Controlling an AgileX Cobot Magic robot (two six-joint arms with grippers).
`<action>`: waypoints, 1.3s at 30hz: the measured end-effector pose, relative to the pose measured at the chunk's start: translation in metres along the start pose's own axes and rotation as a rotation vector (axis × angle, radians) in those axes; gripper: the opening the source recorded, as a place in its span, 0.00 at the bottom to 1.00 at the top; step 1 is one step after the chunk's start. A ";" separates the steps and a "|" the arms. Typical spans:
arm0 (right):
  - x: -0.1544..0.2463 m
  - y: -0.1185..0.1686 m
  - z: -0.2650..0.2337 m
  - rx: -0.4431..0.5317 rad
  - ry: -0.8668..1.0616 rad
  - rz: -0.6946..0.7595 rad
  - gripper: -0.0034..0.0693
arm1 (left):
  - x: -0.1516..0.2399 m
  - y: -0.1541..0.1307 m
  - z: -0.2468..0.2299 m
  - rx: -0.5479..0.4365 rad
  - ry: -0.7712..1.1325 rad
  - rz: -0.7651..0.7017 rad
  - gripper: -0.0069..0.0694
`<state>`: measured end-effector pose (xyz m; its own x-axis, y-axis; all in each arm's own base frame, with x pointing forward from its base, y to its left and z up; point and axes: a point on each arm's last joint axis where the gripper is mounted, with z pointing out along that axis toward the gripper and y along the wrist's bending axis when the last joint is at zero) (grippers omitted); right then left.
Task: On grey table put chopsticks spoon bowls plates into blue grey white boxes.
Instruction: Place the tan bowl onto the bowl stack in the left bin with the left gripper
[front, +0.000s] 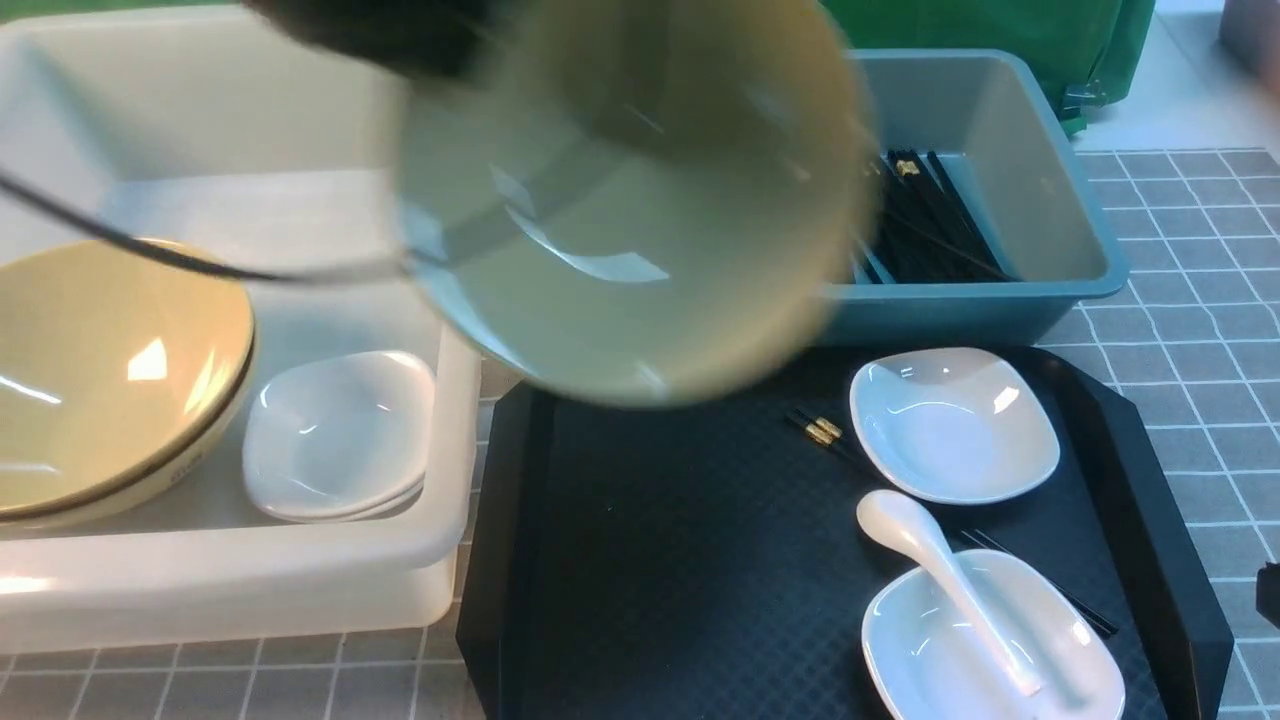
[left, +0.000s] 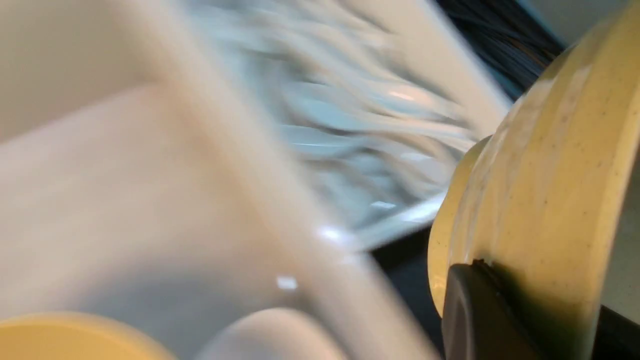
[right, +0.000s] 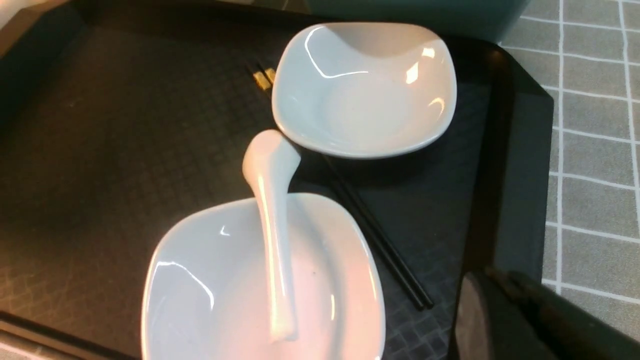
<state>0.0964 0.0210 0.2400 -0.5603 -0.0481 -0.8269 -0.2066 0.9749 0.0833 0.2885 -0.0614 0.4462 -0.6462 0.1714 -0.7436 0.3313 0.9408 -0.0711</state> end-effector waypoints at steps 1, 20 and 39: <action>0.000 0.000 0.000 0.000 0.000 0.000 0.10 | 0.001 0.000 -0.002 0.000 -0.003 0.001 0.09; 0.000 0.000 0.000 -0.001 0.000 0.002 0.11 | 0.155 0.182 0.015 -0.510 0.003 -0.651 0.10; 0.003 0.009 0.008 -0.084 0.074 0.027 0.15 | 0.125 0.156 -0.027 -0.473 -0.063 -0.521 0.86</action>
<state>0.0993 0.0314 0.2340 -0.6234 -0.0411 -0.7808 -0.2555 0.9545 0.1538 0.2404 0.1151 0.3601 -0.5936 -0.3393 -0.7297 -0.3536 0.9245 -0.1423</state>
